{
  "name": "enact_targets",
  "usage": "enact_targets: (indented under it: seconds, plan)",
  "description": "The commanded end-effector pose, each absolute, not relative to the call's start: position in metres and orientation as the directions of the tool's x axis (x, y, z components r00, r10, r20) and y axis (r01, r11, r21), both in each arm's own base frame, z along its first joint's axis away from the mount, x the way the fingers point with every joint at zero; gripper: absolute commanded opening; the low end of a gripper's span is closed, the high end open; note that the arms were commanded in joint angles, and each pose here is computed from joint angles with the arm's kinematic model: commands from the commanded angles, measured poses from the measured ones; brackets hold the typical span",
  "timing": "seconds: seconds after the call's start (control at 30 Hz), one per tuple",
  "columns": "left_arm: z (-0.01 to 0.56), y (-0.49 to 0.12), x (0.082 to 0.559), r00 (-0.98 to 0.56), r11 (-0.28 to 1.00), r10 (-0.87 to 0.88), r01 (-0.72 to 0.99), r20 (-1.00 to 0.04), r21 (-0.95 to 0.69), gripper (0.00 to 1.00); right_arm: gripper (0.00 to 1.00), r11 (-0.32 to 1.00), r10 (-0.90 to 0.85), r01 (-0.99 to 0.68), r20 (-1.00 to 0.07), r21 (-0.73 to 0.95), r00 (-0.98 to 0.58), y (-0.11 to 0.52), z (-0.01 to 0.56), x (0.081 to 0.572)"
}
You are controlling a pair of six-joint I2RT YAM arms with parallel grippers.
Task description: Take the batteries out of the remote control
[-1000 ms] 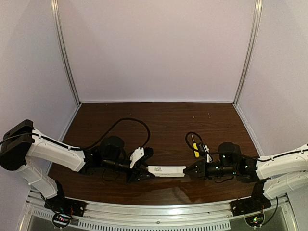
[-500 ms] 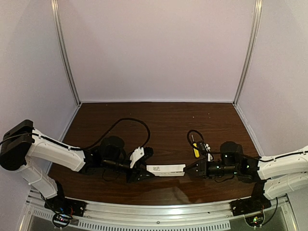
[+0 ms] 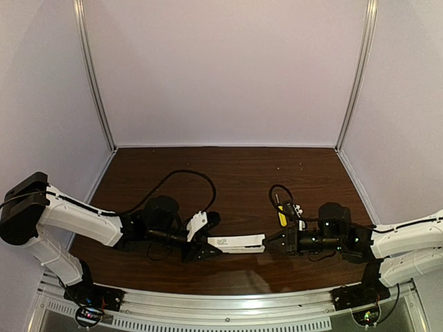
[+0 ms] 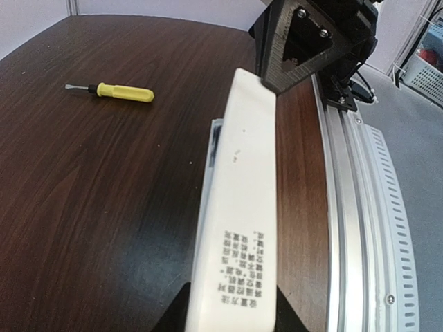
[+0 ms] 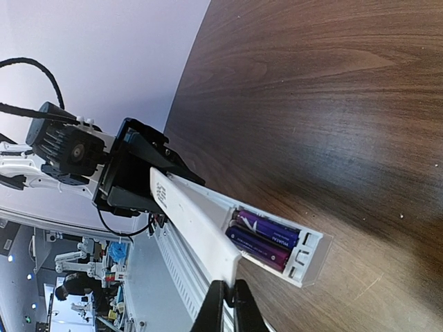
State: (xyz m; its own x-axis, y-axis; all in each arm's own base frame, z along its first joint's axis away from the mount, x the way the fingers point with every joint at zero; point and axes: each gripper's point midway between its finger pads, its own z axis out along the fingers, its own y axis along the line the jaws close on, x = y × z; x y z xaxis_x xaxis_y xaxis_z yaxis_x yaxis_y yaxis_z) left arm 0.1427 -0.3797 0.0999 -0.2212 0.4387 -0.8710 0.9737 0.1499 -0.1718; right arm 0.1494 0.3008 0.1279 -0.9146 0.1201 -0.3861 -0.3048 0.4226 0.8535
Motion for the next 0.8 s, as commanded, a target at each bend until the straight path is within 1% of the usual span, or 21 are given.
enact_targets:
  seconds: [0.0, 0.3, 0.77]
  plan:
    - [0.122, -0.388, 0.146, -0.168, 0.128, 0.378, 0.983, -0.910, -0.129, 0.00, 0.01, 0.431, 0.119, -0.305, -0.388, 0.849, -0.914, 0.300, 0.126, 0.149]
    - [0.125, -0.384, 0.147, -0.158, 0.142, 0.372, 0.984, -0.915, -0.112, 0.00, 0.00, 0.380, 0.129, -0.331, -0.404, 0.864, -0.906, 0.306, 0.140, 0.150]
    - [0.137, -0.372, 0.151, -0.162, 0.201, 0.337, 0.975, -0.927, -0.097, 0.00, 0.00, 0.331, 0.159, -0.406, -0.474, 0.852, -0.866, 0.309, 0.171, 0.155]
